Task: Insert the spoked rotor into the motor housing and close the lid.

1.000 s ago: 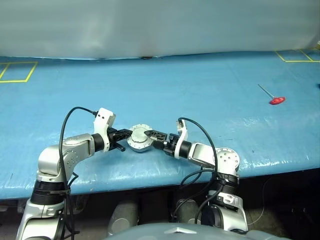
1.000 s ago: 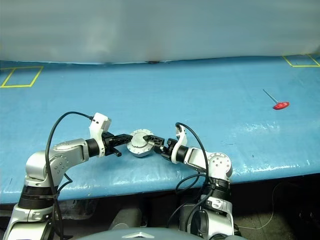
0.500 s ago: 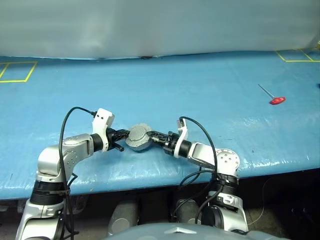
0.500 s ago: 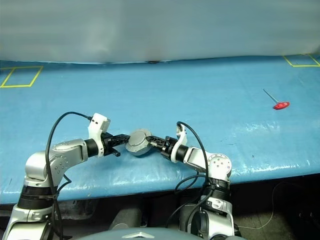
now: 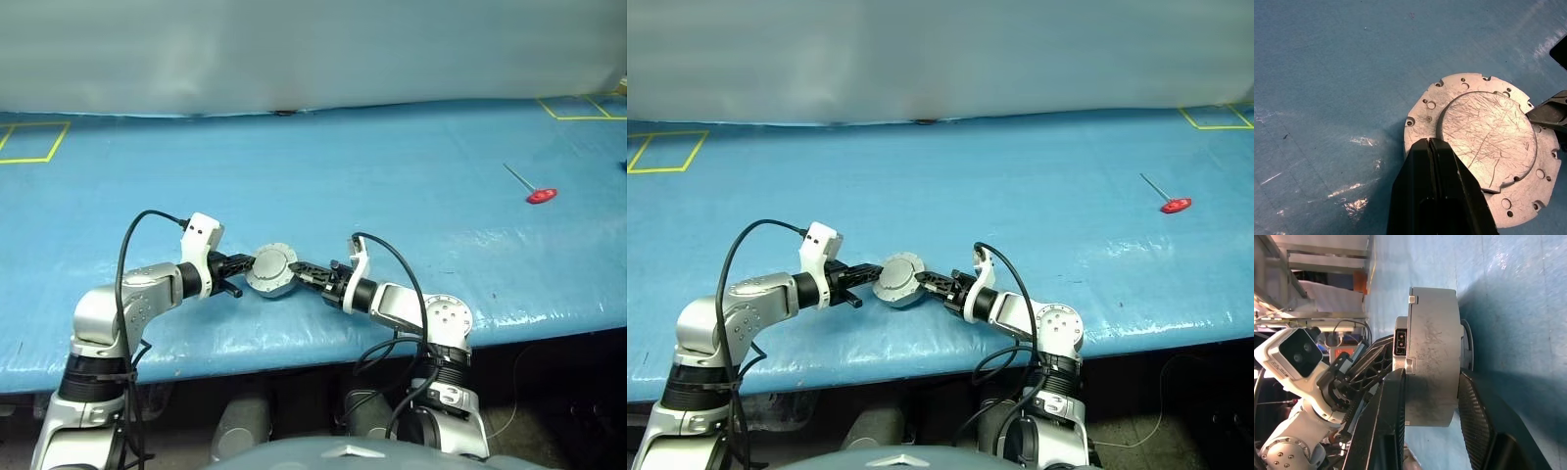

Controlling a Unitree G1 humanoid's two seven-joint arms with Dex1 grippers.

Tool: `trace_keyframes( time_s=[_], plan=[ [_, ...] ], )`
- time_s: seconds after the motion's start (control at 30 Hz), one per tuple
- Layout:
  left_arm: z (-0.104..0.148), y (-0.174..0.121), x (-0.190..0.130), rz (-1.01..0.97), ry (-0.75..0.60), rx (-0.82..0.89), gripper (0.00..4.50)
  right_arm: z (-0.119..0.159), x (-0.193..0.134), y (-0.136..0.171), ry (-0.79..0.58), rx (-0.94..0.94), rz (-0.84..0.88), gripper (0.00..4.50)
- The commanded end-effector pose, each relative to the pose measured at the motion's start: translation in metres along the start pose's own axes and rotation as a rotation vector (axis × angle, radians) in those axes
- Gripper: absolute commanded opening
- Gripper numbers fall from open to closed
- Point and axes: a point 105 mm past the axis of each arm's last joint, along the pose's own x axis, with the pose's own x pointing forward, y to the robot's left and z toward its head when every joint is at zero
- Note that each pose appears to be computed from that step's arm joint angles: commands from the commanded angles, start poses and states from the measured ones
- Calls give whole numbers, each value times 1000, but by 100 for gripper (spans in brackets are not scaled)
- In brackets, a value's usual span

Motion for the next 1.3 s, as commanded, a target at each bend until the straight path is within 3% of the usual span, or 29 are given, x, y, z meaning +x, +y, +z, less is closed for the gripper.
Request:
trace_keyframes(
  time_s=[0.03, 0.73, 0.97, 1.3],
  plan=[
    [-20, -10, 8, -48, 74, -25, 0, -35, 13, 24, 137, -6, 139, 118],
    [-11, -15, 5, -76, 40, -13, 0, -38, 13, 16, 142, 7, 117, 118],
    [8, -14, -7, -63, -47, -18, 0, -37, 11, 12, 120, 24, 107, 118],
    [40, -8, -42, 24, -272, -62, 0, -33, 8, 8, 71, 66, 109, 118]
  ],
)
